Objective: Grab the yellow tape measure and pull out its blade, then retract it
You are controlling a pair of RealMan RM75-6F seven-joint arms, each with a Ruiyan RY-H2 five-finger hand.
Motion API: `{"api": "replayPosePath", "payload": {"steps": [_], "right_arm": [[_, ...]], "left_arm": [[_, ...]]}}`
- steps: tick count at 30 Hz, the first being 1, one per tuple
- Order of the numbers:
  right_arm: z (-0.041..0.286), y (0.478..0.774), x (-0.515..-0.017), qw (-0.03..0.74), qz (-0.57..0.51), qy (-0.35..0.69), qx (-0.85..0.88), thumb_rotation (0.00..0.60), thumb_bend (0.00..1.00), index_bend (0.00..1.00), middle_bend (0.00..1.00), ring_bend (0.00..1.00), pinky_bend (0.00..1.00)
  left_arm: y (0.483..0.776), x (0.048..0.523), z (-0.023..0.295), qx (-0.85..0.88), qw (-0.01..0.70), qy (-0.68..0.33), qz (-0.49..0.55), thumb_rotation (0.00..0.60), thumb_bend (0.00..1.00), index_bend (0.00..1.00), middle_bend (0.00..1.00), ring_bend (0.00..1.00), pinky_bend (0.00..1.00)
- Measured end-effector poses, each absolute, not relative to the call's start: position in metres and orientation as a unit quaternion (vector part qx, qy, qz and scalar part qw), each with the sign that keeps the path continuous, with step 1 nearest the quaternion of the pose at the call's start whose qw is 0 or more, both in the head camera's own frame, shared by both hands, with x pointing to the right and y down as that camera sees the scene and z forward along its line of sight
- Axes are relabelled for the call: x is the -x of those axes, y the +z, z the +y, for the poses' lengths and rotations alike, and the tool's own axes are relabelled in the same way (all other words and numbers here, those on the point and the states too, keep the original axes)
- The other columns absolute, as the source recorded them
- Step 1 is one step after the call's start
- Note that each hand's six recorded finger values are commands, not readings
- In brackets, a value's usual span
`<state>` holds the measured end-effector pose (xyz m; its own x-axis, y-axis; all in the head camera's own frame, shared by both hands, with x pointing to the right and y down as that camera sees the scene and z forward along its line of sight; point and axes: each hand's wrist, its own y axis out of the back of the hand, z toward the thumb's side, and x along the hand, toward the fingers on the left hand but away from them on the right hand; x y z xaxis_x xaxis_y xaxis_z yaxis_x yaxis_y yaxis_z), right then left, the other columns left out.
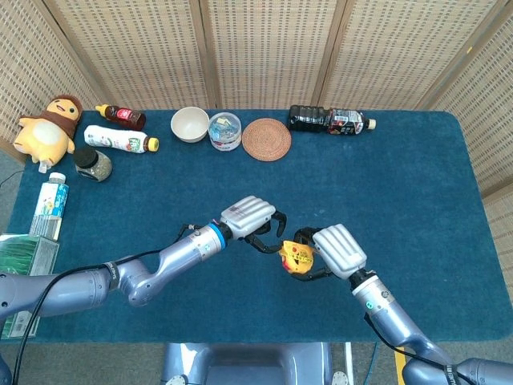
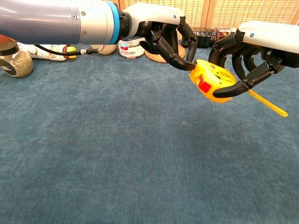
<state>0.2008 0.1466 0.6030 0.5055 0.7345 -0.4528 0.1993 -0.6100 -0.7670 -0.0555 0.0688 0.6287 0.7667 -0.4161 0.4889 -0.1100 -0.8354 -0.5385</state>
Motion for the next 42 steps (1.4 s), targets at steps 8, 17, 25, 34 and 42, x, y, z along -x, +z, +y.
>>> {"api": "replayPosePath", "payload": {"steps": [8,17,25,34,42], "right_arm": [[0.1454,0.6020,-0.2033,0.324,-0.296,0.385,0.812,0.429,0.19,0.57,0.60,0.62,0.67],[0.1444,0.6024,-0.2090,0.338,-0.295,0.361,0.818,0.429,0.19,0.57,0.60,0.62,0.66],[0.1463,0.6083,-0.2052,0.338,-0.295,0.353,0.821,0.427,0.19,0.57,0.60,0.62,0.66],[0.1450,0.6090,-0.2013,0.334,-0.296,0.349,0.824,0.429,0.19,0.57,0.60,0.62,0.66],[0.1445,0.6080,-0.2008,0.331,-0.298,0.347,0.825,0.430,0.19,0.57,0.60,0.62,0.66]], "left_arm": [[0.6273,0.0569,0.0670,0.909,0.240,-0.309,0.142,0.455,0.27,0.51,1.00,0.97,1.00],[0.6252,0.0583,0.0661,0.914,0.226,-0.306,0.142,0.456,0.27,0.51,1.00,0.97,1.00],[0.6224,0.0600,0.0665,0.917,0.219,-0.303,0.139,0.455,0.27,0.51,1.00,0.97,1.00],[0.6236,0.0569,0.0684,0.921,0.209,-0.300,0.137,0.453,0.27,0.51,1.00,0.97,1.00],[0.6250,0.0545,0.0687,0.922,0.208,-0.297,0.136,0.456,0.27,0.51,1.00,0.97,1.00]]}}
